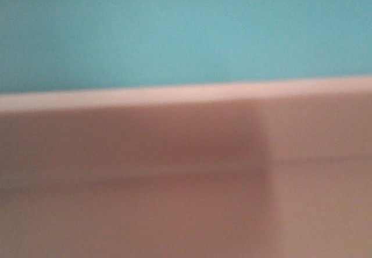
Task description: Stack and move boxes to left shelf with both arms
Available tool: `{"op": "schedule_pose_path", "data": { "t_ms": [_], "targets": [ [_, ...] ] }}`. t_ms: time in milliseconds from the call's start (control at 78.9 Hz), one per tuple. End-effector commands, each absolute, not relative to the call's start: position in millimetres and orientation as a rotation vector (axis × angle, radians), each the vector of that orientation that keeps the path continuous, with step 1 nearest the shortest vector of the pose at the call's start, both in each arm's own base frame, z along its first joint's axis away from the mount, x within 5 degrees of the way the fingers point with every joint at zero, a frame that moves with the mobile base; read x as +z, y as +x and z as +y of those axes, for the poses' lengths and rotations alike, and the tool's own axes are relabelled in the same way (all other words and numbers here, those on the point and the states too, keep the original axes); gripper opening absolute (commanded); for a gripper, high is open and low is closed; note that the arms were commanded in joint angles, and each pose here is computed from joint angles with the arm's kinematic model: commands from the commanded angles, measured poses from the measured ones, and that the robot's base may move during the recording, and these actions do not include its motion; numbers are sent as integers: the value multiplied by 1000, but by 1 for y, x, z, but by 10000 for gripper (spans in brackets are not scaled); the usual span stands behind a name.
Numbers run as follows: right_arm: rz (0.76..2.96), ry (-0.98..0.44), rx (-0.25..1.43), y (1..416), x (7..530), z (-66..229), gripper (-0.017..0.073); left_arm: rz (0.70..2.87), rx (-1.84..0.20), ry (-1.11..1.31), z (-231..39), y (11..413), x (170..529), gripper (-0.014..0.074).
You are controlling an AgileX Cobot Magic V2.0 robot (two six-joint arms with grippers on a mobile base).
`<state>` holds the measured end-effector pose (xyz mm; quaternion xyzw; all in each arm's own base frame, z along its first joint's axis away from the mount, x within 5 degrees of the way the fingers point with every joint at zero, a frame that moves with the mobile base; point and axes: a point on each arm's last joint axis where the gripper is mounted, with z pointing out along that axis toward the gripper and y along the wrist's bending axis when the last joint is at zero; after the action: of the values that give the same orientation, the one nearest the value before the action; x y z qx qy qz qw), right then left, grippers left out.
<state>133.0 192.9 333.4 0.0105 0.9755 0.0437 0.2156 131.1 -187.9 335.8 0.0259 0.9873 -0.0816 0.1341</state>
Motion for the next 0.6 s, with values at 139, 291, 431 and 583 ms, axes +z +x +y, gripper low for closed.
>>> {"op": "schedule_pose_path", "data": {
  "t_ms": [139,291,431,583],
  "targets": [
    [2755,52,229,120,351,195,70,2978,-452,86,-196,108,354,-7],
    [2755,52,229,120,351,195,70,2978,-452,86,-196,108,354,-7],
    [2755,52,229,120,351,195,70,2978,-452,86,-196,108,354,-7],
    [2755,52,229,120,351,195,70,2978,-452,86,-196,108,354,-7]
  ]
}}
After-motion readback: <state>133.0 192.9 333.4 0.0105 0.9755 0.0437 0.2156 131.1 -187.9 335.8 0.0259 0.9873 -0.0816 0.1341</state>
